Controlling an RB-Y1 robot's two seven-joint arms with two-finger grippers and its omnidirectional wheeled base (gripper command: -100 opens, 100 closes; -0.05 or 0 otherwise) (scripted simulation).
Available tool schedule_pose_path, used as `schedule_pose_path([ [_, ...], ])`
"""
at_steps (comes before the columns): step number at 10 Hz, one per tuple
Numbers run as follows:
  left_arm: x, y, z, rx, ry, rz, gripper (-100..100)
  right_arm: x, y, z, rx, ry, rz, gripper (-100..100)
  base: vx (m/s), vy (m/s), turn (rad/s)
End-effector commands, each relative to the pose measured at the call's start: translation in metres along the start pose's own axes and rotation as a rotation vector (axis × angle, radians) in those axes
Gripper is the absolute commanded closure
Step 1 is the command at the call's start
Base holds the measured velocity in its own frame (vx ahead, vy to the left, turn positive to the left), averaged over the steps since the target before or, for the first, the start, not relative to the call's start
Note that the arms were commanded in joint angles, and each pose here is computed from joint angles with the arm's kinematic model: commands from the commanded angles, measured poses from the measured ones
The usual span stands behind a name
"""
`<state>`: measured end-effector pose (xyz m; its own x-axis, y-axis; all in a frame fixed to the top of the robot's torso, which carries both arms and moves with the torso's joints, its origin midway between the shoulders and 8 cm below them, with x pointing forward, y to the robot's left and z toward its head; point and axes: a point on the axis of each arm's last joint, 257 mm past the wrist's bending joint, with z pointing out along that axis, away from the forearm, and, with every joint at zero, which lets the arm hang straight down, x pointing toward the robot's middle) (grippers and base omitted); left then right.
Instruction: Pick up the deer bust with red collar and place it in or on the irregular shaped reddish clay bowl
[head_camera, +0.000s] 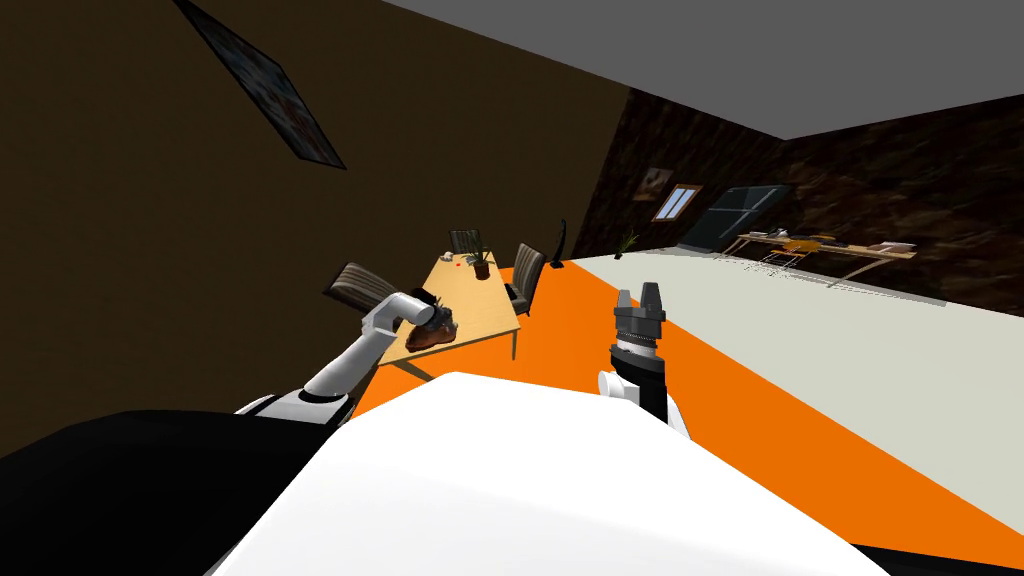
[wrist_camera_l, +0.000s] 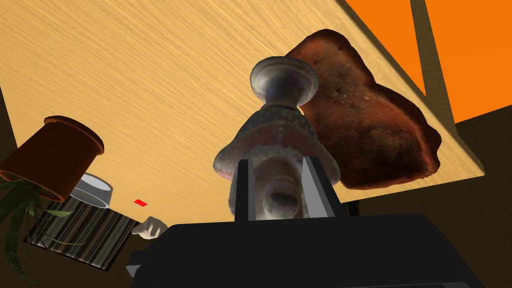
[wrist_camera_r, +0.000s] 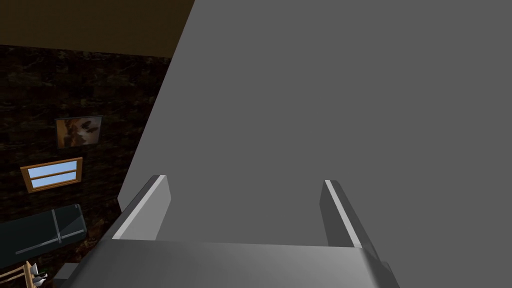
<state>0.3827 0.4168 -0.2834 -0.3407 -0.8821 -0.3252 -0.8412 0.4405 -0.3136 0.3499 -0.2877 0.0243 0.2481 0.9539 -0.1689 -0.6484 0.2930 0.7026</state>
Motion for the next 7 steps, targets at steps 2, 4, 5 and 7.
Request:
schedule_pose_path([
  [2,-0.015,0.007,-0.013,-0.03,-0.045,0.034,100,0.0,0.0,0.0,0.0,0.0,0.0,0,0.058,0.053,0.127],
  [4,-0.026,0.011,-0.023,-0.052,-0.083,0.061,100,0.0,0.0,0.0,0.0,0.0,0.0,0,0.059,0.058,0.148],
  [5,-0.031,0.013,-0.028,-0.063,-0.102,0.074,100,0.0,0.0,0.0,0.0,0.0,0.0,0,0.059,0.063,0.108],
  [7,-0.04,0.016,-0.038,-0.082,-0.138,0.098,100,0.0,0.0,0.0,0.0,0.0,0.0,0,0.065,0.057,0.12],
])
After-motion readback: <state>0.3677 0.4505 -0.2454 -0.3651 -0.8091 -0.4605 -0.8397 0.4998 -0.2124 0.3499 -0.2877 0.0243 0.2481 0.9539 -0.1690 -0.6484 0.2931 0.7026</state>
